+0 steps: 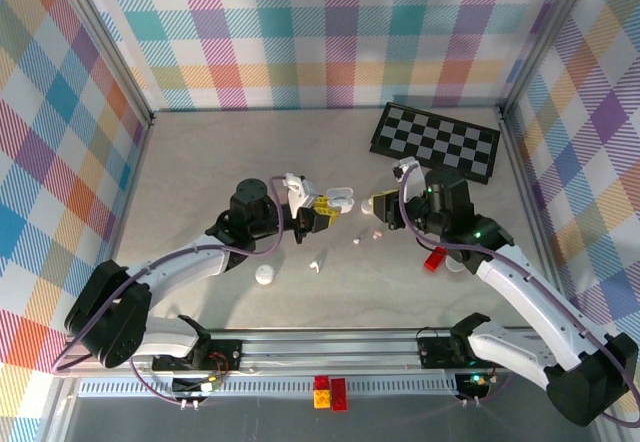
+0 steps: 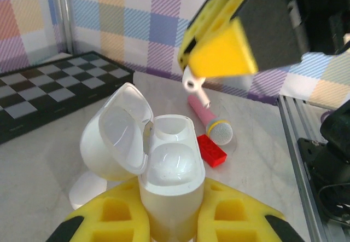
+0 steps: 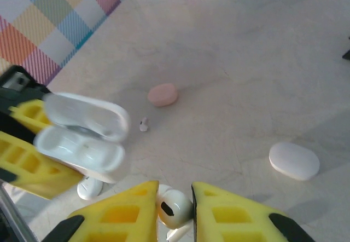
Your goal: Insert the wireless bluetooth earbuds into the charging case
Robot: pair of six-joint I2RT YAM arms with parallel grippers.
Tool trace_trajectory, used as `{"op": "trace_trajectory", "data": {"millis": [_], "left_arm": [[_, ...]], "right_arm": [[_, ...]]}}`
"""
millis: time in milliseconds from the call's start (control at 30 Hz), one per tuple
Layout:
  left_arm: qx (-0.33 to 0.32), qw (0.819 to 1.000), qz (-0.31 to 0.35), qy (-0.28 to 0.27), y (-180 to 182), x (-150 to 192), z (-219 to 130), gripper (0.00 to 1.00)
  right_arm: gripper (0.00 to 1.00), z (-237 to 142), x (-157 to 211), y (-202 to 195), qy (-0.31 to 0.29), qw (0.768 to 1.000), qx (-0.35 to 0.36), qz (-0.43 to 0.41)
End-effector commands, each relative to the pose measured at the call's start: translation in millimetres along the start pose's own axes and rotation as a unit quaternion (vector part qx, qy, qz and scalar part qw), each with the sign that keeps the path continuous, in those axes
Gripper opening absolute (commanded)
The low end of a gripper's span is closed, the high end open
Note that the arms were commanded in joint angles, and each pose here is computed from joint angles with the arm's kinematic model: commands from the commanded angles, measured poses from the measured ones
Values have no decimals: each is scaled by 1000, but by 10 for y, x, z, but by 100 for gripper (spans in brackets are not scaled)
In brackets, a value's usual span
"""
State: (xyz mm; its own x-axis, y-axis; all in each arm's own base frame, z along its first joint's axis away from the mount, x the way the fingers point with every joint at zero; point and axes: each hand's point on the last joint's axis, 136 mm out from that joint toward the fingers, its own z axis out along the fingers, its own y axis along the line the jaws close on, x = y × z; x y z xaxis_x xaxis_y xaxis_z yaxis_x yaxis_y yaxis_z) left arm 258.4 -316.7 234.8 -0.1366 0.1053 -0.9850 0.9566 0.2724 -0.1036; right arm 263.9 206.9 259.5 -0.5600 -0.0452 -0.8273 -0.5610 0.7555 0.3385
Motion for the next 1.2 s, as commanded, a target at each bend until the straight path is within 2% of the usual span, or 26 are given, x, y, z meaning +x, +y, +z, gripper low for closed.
{"op": "trace_trajectory", "data": {"millis": [0,133,433,1167], "left_arm": [[37,999,19,1,-114,-80,87,0],[74,997,13,10,-222,-42,193,0],[108,994,14,10,-348,-101,295,0],[107,994,9,-24,-330,-335,329,0]], "right_arm": [[21,-102,-168,129,-17,999,-24,-19],[21,-139,-243,196,-30,998,-38,-30],[21,-92,-264,253,-31,997,-57,-35],[21,-56,-86,244,-11,997,-66,-45]]}}
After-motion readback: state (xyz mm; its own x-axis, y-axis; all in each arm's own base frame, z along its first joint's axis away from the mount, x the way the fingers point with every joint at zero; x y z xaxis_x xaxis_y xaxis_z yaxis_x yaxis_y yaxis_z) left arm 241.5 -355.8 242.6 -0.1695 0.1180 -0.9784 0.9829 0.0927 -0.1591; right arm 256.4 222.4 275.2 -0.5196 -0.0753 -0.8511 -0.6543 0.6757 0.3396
